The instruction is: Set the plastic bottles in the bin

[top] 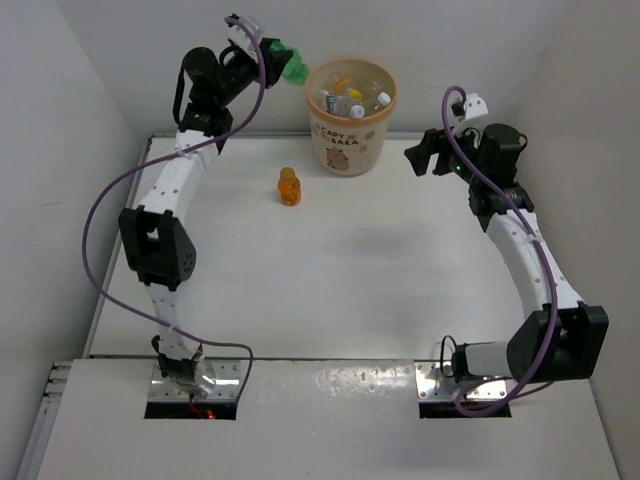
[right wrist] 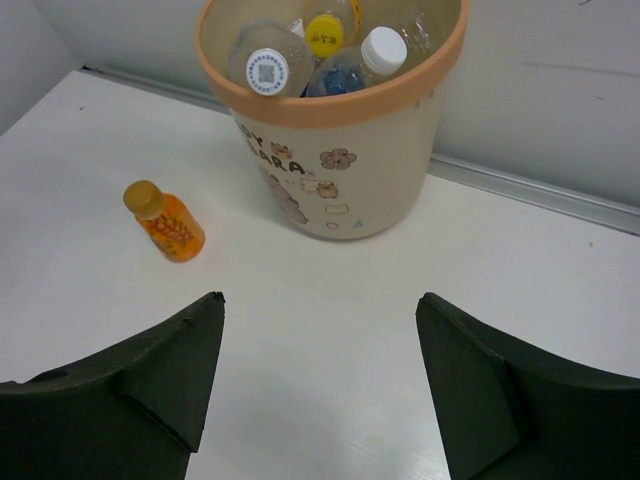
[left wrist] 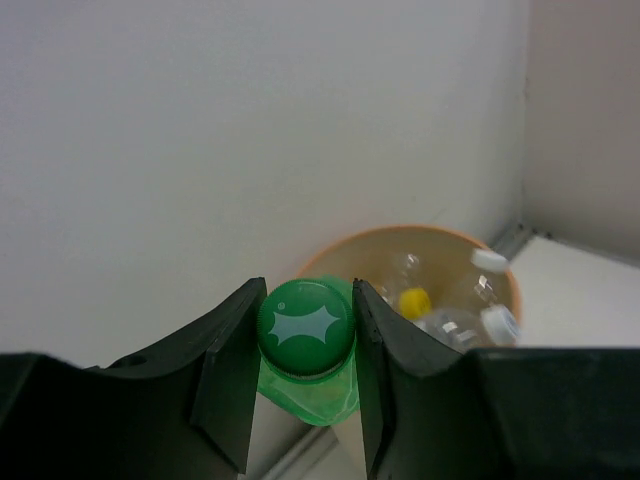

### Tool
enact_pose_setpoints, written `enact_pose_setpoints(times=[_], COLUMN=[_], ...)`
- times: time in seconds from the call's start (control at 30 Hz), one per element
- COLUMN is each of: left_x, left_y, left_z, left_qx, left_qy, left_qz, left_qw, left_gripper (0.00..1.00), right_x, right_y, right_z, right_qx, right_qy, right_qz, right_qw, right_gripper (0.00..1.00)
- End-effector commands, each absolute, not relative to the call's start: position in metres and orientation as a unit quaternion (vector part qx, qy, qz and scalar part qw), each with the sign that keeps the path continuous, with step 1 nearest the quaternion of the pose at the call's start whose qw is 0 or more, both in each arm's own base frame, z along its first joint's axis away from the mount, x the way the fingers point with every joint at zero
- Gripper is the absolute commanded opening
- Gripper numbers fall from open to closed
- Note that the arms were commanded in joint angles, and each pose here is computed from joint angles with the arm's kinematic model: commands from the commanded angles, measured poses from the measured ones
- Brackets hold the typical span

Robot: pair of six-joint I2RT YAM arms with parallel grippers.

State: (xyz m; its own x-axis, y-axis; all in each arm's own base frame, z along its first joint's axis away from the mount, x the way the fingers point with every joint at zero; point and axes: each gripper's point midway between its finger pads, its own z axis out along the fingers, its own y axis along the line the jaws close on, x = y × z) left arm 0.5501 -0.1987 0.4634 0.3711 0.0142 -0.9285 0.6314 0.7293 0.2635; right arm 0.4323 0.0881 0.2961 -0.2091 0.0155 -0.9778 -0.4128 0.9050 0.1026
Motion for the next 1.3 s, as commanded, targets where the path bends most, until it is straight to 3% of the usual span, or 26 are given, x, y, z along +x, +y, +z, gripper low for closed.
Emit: enact_pose_setpoints(times=[0.0, 0.1, 0.3, 0.47, 0.5, 0.6, 0.77, 0.8, 0.93, 1.07, 1.13, 1.27], left_x=[0.579, 0.586, 0.601, 0.608, 0.615, 0.619, 0.63, 0.633, 0.617, 0.563, 0.523, 0.473], left_y=[-0.206, -0.227, -0.262, -0.279, -0.274, -0.285, -0.281, -0.274, -0.254, -0.234, -0.211, -0.161], left_z=[0.487, 0.501, 0.471, 0.443, 0.435, 0.416, 0.4, 0.4, 0.442, 0.528, 0.578, 0.618], left_qx=[0.228, 0.229, 0.259, 0.289, 0.285, 0.302, 0.306, 0.294, 0.254, 0.217, 0.206, 0.168], left_qy=[0.479, 0.447, 0.435, 0.444, 0.455, 0.47, 0.5, 0.507, 0.501, 0.457, 0.422, 0.422], left_qz=[-0.242, -0.248, -0.236, -0.17, -0.146, -0.09, -0.022, -0.006, -0.051, -0.152, -0.166, -0.165], left_qw=[0.812, 0.829, 0.829, 0.831, 0.831, 0.824, 0.81, 0.811, 0.826, 0.849, 0.867, 0.875], left_gripper=[0.0, 0.0, 0.0, 0.0, 0.21, 0.67, 0.79, 0.92, 0.99, 0.99, 0.99, 0.99], right_x=[0.424, 0.422, 0.417, 0.417, 0.417, 0.418, 0.42, 0.42, 0.419, 0.426, 0.436, 0.45], right_y=[0.078, 0.072, 0.069, 0.068, 0.069, 0.071, 0.074, 0.076, 0.106, 0.142, 0.164, 0.213], right_z=[0.307, 0.306, 0.291, 0.282, 0.285, 0.288, 0.293, 0.293, 0.303, 0.313, 0.317, 0.321], right_qx=[-0.137, -0.134, -0.128, -0.125, -0.125, -0.125, -0.127, -0.13, -0.165, -0.204, -0.224, -0.272], right_qy=[0.748, 0.75, 0.765, 0.773, 0.771, 0.769, 0.765, 0.765, 0.75, 0.735, 0.728, 0.704], right_qz=[0.154, 0.149, 0.149, 0.151, 0.154, 0.158, 0.162, 0.163, 0.181, 0.2, 0.211, 0.225], right_qw=[0.631, 0.631, 0.613, 0.603, 0.605, 0.607, 0.61, 0.609, 0.614, 0.615, 0.613, 0.616], right_gripper=[0.76, 0.76, 0.75, 0.75, 0.75, 0.75, 0.75, 0.75, 0.75, 0.74, 0.73, 0.73])
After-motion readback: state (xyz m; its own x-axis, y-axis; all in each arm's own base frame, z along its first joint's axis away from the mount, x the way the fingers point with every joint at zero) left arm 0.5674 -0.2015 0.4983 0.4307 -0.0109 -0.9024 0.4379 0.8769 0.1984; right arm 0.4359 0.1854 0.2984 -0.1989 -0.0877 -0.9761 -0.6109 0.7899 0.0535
